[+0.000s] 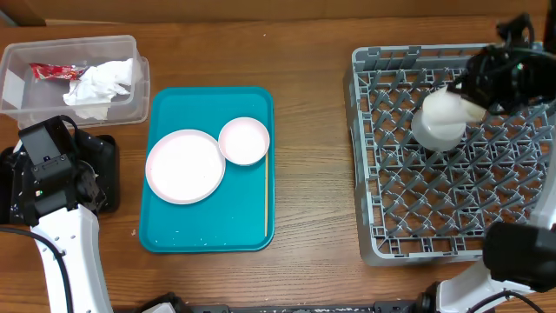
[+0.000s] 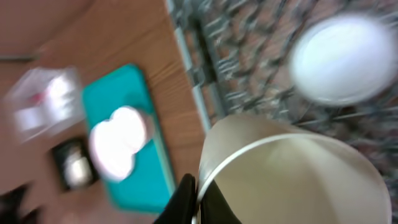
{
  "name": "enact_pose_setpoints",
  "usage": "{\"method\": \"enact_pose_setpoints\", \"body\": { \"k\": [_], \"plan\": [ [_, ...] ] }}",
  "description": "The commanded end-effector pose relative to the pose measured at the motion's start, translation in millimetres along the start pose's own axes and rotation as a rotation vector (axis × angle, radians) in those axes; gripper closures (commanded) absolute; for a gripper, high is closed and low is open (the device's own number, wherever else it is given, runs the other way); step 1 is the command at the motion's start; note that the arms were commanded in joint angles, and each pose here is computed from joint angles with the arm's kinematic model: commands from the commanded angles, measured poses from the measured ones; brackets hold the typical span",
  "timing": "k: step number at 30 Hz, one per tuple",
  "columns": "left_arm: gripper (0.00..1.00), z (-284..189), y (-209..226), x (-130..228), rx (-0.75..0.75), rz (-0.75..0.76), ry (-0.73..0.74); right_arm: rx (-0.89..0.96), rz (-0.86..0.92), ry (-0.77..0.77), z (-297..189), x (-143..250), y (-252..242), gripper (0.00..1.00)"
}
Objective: Sort waste into correct bins and load items into the dishwasher
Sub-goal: 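Carry the white cup to the rack and place it upside down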
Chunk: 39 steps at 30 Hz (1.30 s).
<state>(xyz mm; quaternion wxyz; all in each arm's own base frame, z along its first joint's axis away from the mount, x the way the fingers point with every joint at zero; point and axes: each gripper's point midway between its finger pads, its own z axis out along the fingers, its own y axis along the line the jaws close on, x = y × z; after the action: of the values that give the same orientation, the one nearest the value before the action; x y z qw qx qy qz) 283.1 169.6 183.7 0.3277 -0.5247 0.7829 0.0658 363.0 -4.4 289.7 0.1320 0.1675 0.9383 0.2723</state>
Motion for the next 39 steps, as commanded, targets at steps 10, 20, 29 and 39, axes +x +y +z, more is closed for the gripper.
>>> {"method": "enact_pose_setpoints", "body": {
  "k": [10, 20, 29, 39],
  "plan": [
    [0.00, -2, 0, -4, 0.001, -0.022, -0.008, -0.717, 0.156, 0.056, 26, 47, -36, 0.96],
    [0.00, -2, 0, -4, 0.001, -0.022, -0.008, -0.743, 0.263, 0.002, 64, 70, -92, 0.96],
    [0.00, -2, 0, -4, 0.001, -0.022, -0.008, -0.718, 0.301, -0.011, 72, 68, -108, 0.96],
    [0.00, -2, 0, -4, 0.001, -0.022, -0.008, -0.729, 0.291, 0.018, 75, 72, -98, 0.96]
  ]
}}
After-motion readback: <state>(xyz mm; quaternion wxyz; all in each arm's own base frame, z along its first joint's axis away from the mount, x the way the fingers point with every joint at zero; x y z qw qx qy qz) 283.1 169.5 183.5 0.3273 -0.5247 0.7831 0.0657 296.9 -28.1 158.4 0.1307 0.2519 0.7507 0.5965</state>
